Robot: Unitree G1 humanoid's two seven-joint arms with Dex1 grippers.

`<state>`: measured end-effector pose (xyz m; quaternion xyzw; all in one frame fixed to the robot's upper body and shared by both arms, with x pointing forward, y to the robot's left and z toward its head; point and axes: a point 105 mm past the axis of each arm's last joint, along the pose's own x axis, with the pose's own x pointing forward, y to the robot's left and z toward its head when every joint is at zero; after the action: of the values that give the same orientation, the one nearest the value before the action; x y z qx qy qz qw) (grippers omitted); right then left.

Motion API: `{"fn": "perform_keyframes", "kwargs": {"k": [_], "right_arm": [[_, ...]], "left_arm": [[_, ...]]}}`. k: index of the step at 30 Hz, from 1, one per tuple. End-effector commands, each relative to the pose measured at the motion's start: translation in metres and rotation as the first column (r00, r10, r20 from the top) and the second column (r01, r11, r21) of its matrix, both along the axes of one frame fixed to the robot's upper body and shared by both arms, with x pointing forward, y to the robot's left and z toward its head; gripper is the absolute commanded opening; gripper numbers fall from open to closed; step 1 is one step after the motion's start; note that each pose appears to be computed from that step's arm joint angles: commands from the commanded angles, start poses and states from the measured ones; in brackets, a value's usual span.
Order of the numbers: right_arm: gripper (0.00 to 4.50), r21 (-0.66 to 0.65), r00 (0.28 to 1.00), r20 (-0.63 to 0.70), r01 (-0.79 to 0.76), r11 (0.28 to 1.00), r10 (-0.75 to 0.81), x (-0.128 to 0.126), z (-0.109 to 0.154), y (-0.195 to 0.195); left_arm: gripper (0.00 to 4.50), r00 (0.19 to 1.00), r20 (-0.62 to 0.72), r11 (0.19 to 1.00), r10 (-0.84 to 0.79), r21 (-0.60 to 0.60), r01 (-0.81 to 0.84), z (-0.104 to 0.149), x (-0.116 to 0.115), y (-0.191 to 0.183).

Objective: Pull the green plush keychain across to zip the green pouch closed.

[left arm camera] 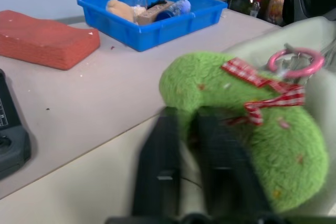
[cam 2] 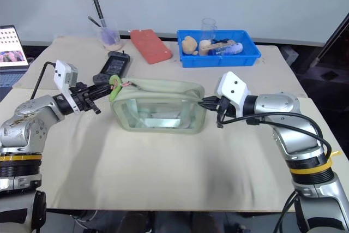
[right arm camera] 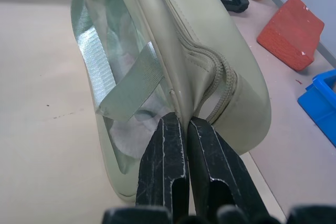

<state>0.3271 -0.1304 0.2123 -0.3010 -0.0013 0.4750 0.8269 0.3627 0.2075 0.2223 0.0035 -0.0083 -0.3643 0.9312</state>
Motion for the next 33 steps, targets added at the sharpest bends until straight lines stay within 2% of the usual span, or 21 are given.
{"fn": "perform_keyframes", "kwargs": {"k": [1, 3, 6, 10, 15, 18, 25, 28, 33], "right_arm": [[0.00, 0.009, 0.998, 0.061, 0.006, 1.000, -0.007, 0.001, 0.015, -0.001], [0.00, 0.010, 0.998, 0.063, 0.009, 1.000, -0.009, 0.002, 0.015, -0.001], [0.00, 0.010, 0.998, 0.066, 0.013, 1.000, -0.014, 0.003, 0.015, -0.002], [0.00, 0.011, 0.997, 0.070, 0.014, 1.000, -0.015, 0.003, 0.016, -0.001], [0.00, 0.013, 0.997, 0.075, 0.014, 1.000, -0.014, 0.004, 0.017, 0.002], [0.00, 0.013, 0.997, 0.075, 0.023, 1.000, -0.024, 0.003, 0.017, 0.000], [0.00, 0.026, 0.997, 0.069, 0.039, 0.999, -0.041, 0.008, 0.014, -0.001], [0.00, 0.025, 0.997, 0.073, 0.037, 0.999, -0.039, 0.010, 0.014, 0.000], [0.00, 0.023, 0.996, 0.079, 0.032, 0.999, -0.034, 0.013, 0.016, 0.000]], "left_arm": [[0.03, 0.996, 0.087, 0.995, -0.036, -0.092, 0.044, 0.042, -0.004, -0.005], [0.03, 0.992, 0.100, 0.990, -0.071, -0.112, 0.082, 0.055, -0.007, -0.011], [0.03, 0.974, 0.133, 0.982, -0.184, -0.012, 0.187, 0.070, -0.017, -0.038], [0.03, 0.959, 0.123, 0.953, -0.254, 0.201, 0.227, 0.052, -0.018, -0.062], [0.03, 0.952, 0.135, 0.932, -0.276, 0.279, 0.231, 0.041, -0.006, -0.075], [1.08, 0.946, 0.154, 0.933, -0.287, 0.271, 0.239, 0.049, -0.006, -0.074], [4.46, 0.935, 0.206, 0.936, -0.288, 0.266, 0.229, 0.078, -0.014, -0.067], [4.46, 0.938, 0.221, 0.946, -0.266, 0.245, 0.210, 0.089, -0.021, -0.059], [4.46, 0.962, 0.194, 0.954, -0.193, 0.265, 0.138, 0.083, -0.031, -0.038]]}}
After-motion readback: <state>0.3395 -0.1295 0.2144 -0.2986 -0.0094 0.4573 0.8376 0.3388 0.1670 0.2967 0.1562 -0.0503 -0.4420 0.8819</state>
